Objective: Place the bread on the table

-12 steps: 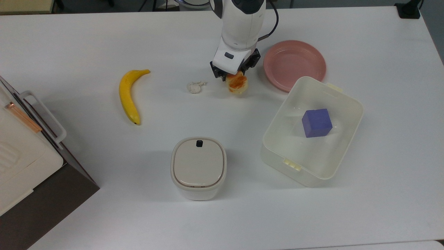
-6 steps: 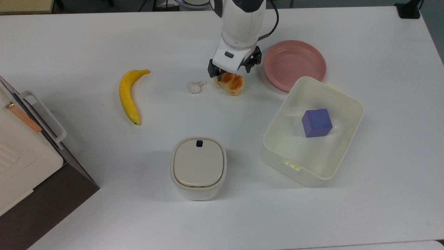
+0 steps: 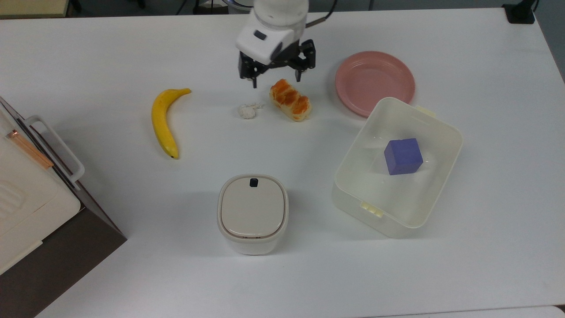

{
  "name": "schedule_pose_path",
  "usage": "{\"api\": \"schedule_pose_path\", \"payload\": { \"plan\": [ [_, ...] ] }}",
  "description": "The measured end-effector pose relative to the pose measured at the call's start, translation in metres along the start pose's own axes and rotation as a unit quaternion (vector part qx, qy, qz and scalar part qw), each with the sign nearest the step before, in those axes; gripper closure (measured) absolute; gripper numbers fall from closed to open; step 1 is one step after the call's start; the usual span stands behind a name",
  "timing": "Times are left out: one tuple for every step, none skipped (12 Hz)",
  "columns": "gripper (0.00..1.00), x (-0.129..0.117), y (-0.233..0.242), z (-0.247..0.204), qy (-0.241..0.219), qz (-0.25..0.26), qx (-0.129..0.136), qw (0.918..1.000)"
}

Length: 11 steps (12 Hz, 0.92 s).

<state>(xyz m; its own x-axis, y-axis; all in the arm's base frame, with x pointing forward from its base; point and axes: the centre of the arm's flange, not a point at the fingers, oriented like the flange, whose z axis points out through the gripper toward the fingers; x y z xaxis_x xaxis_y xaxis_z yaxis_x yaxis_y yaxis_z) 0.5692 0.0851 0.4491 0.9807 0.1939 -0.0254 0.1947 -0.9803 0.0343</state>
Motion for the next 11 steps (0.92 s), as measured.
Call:
{"api": "schedule_pose_path", "payload": {
  "plan": [
    [0.00,0.002,0.013,-0.016,0.001,0.024,-0.001,0.9997],
    [0.00,0.004,0.022,-0.032,0.002,0.046,-0.002,0.9990],
    [0.00,0.005,0.033,-0.046,0.004,0.062,-0.002,0.9981],
    [0.00,0.006,0.044,-0.057,0.012,0.074,-0.003,0.9972],
    [0.00,0.006,0.058,-0.067,0.022,0.094,-0.004,0.9953],
    [0.00,0.006,0.074,-0.078,0.033,0.113,-0.006,0.9931],
    [0.00,0.006,0.091,-0.088,0.044,0.129,-0.008,0.9907],
    [0.00,0.005,0.104,-0.098,0.053,0.142,-0.009,0.9884],
    [0.00,0.004,0.110,-0.104,0.059,0.149,-0.010,0.9871],
    [0.00,0.005,0.110,-0.107,0.062,0.152,-0.009,0.9864],
    [0.00,0.005,0.108,-0.109,0.063,0.155,-0.007,0.9860]
  ]
}}
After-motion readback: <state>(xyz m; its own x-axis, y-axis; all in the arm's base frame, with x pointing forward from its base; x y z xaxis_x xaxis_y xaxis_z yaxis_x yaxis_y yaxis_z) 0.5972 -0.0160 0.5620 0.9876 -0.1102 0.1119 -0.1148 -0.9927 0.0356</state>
